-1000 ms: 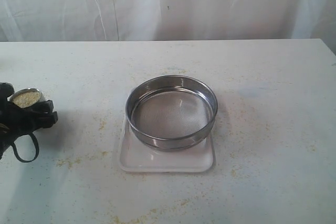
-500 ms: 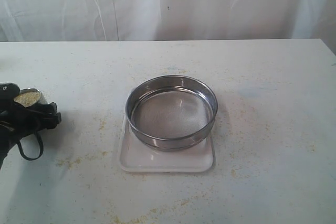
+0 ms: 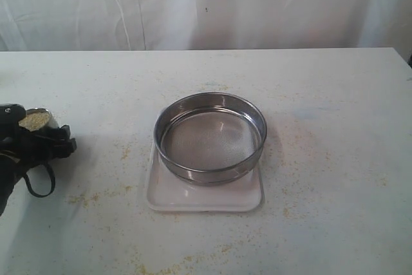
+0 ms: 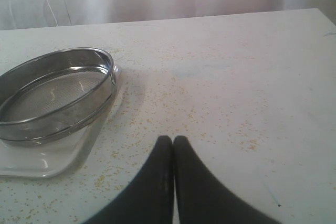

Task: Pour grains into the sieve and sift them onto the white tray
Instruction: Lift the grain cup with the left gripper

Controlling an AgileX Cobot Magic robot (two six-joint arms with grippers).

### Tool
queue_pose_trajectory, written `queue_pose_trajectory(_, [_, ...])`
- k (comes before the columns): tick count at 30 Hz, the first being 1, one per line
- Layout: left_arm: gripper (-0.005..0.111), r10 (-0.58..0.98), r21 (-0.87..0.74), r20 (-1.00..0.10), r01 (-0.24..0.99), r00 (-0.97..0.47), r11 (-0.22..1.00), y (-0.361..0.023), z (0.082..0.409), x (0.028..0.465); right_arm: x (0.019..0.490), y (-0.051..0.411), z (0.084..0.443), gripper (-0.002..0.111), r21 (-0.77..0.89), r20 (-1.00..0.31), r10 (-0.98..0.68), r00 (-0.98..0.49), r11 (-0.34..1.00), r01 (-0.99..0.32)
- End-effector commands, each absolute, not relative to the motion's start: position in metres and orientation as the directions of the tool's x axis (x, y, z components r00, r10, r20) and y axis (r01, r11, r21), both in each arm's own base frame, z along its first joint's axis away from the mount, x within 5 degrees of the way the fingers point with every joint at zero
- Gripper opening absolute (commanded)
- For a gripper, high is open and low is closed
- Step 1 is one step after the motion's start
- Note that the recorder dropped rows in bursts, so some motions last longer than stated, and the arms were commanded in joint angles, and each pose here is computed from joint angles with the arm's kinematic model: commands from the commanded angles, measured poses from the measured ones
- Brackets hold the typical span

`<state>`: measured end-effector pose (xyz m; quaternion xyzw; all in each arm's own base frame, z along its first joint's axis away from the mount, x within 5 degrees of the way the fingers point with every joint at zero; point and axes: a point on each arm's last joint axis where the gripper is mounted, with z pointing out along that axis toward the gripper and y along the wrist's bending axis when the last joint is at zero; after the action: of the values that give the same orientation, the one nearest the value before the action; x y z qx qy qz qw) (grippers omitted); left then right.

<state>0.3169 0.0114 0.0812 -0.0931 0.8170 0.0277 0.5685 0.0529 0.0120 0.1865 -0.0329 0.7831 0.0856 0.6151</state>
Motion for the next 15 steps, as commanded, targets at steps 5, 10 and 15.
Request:
queue_pose_trajectory(5, [0.091, -0.126, -0.069, -0.942, -0.188, -0.312, 0.980, 0.0114, 0.0847, 0.3228, 0.0530, 0.0119, 0.1850, 0.000, 0.100, -0.970, 0.062, -0.237, 0.983, -0.153])
queue_pose_trajectory(10, [0.091, -0.126, -0.069, -0.942, -0.188, -0.312, 0.980, 0.0114, 0.0847, 0.3228, 0.0530, 0.0119, 0.1850, 0.000, 0.100, -0.970, 0.062, -0.237, 0.983, -0.153])
queue_pose_trajectory(15, [0.091, -0.126, -0.069, -0.942, -0.188, -0.312, 0.980, 0.0114, 0.0847, 0.3228, 0.0530, 0.0119, 0.1850, 0.000, 0.100, -0.970, 0.062, -0.237, 0.983, -0.153])
